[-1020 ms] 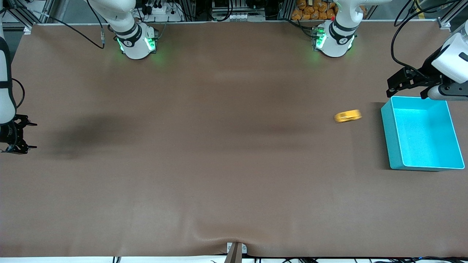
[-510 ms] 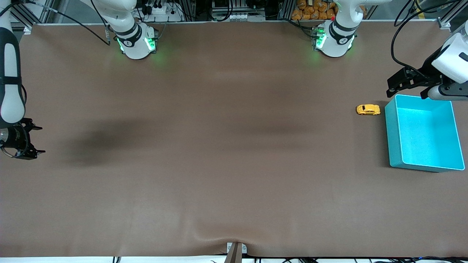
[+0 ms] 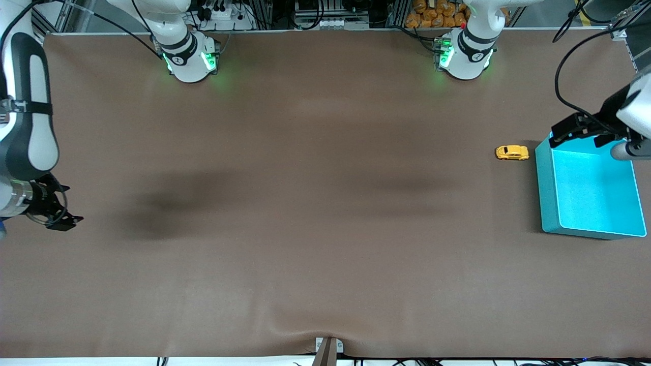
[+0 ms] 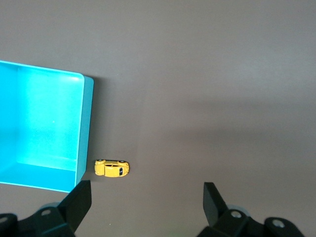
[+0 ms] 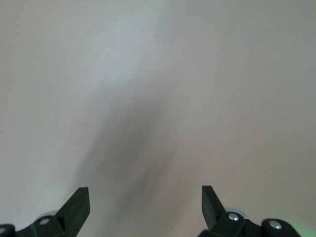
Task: Wind and store yellow beetle car
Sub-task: 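Reach the left gripper toward the car beside the turquoise bin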
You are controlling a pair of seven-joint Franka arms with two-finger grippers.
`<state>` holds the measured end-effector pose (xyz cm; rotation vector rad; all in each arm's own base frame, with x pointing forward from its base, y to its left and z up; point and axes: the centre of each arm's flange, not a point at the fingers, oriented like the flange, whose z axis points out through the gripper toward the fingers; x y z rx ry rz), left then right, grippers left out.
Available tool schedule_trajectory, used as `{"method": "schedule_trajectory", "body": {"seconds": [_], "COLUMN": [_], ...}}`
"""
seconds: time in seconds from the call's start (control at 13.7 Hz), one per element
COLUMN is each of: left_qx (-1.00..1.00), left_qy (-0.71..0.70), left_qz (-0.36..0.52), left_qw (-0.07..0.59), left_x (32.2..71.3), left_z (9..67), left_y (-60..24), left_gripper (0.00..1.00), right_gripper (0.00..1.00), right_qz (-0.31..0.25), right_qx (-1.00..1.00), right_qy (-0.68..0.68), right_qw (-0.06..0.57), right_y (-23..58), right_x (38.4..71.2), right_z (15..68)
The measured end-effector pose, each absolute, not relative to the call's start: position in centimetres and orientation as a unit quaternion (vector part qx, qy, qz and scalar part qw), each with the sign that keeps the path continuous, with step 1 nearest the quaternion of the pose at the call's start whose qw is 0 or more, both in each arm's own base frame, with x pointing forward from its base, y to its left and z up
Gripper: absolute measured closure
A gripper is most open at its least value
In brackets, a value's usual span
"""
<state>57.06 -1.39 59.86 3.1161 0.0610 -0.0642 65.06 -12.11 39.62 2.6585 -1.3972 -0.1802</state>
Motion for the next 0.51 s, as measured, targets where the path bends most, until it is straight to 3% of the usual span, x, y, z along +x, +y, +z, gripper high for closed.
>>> {"method": "schedule_trajectory", "body": {"seconds": [0.29,0.51], "left_qx": [0.996,0.990], "left_qy": [0.054,0.099], "left_qz": [-0.069,-0.104], "left_qw": [0.011,0.006], "left_x": [57.9,57.3], "left_z": [55.3,51.4], "left_y": [0.2,0.8], "left_gripper": [0.00,0.00], "right_gripper": [0.00,0.00], "right_qz": [-0.070,-0.069], "right_qx": [0.941,0.961], "right_qy": [-0.327,-0.269], "right_qw": [0.054,0.007], "right_y": [-8.6,-8.1], "right_x": [64.3,63.2], "right_z": [43.5,47.1]}}
